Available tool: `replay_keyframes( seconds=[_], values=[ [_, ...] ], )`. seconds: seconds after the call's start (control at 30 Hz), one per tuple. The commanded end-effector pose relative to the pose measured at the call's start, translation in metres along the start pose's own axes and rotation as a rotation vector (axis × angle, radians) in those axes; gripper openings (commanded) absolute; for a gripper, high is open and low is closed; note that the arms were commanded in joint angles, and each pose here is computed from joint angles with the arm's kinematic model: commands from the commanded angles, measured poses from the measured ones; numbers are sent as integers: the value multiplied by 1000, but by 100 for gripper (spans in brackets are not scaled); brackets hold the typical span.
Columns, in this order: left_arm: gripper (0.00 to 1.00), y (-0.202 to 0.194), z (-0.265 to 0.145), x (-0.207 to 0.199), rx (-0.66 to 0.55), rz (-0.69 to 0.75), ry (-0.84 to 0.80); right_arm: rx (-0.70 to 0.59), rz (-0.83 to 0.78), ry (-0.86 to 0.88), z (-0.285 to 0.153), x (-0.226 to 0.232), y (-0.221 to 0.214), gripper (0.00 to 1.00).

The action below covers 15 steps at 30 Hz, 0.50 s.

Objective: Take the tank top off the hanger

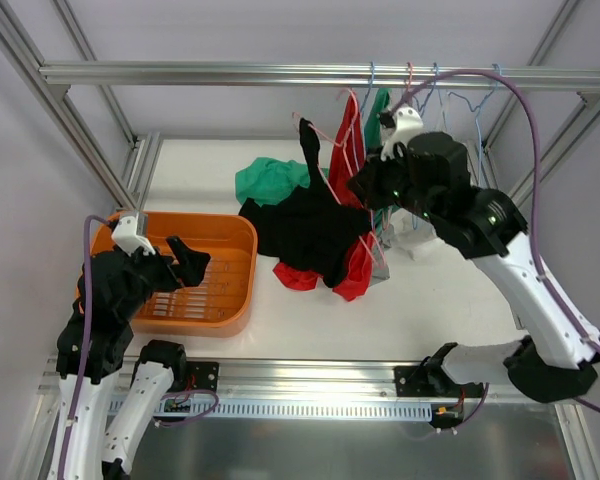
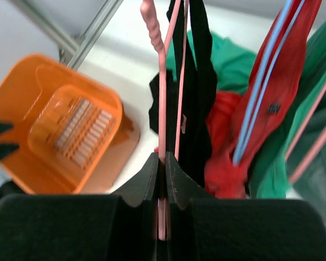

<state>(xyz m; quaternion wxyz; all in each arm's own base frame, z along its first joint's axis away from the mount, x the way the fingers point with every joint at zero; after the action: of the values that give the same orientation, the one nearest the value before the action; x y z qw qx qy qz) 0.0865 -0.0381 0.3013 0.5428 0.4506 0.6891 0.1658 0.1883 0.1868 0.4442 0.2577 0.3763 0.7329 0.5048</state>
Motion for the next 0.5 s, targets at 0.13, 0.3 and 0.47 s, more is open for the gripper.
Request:
replay_keyframes(
  seconds=[0.13,0.3,0.47],
  values=[
    [99,38,12,-61,58,45,-431,-198,10,143,-73,0,-23,0],
    [99,56,17,-109,75,110,-633,-206,32,193,-134,-6,-50,0],
    [99,42,25,-186,85,308,-726,-109,-6,301,-183,-8,-88,0]
  ],
)
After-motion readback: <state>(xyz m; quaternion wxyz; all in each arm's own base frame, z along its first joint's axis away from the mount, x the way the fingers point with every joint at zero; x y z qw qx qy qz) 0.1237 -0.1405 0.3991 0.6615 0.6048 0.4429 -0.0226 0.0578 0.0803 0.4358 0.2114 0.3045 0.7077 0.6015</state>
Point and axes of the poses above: each gripper's point midway between its finger pads, its own z axis out along the fingers, its own x axis along the line the jaws close on, y = z × x, the point moved 10 cm from there along -z, back along the fingers, and after that the axes turned 15 degrees about -z, right-handed, at the moved point
